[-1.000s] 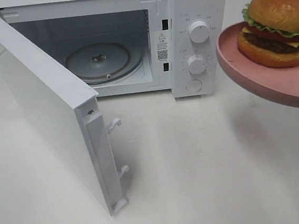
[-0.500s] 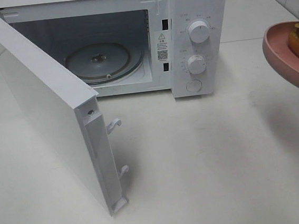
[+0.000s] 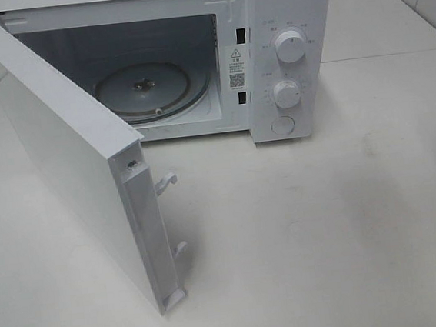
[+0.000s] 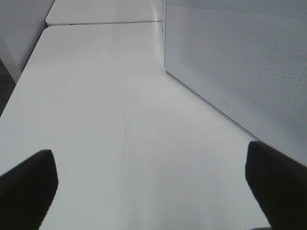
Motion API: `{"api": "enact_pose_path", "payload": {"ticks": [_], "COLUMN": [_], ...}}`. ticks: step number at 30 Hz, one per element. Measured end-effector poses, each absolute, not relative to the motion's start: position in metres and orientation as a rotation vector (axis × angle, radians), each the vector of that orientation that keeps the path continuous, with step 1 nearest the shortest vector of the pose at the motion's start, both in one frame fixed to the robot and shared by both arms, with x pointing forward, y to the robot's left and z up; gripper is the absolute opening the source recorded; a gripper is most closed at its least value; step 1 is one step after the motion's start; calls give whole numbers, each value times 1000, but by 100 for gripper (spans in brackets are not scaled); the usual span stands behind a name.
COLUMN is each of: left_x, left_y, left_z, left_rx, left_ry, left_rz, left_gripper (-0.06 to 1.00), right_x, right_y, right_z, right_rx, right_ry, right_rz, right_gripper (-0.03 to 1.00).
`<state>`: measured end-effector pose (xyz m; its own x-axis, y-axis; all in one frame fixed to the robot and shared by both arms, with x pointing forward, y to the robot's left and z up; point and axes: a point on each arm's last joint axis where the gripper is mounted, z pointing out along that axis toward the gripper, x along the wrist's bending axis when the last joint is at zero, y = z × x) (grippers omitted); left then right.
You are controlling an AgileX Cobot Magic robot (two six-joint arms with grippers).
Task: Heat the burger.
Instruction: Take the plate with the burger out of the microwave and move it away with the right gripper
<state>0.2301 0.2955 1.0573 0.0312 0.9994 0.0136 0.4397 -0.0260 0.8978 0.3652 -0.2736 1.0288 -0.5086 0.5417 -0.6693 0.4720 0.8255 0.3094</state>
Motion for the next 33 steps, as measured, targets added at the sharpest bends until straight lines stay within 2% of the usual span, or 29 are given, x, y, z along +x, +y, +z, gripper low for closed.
{"api": "enact_pose_path", "payload": {"ticks": [7, 18, 33], "left_x": [230, 230, 230], "left_y": [296, 296, 296], "left_z": [1057, 1057, 1057], "left_rx": [1565, 1565, 1565], "left_ry": [1505, 1505, 1505], "left_rz": [953, 953, 953], "left_gripper": [99, 99, 99], "right_x": [377, 399, 421], "right_y": [-271, -260, -248], "right_z": [1012, 982, 943], "right_rx": [882, 1185, 1357], "right_ry": [2232, 2151, 2070], "right_rz": [-46, -136, -208], "right_gripper": [13, 13, 13]}}
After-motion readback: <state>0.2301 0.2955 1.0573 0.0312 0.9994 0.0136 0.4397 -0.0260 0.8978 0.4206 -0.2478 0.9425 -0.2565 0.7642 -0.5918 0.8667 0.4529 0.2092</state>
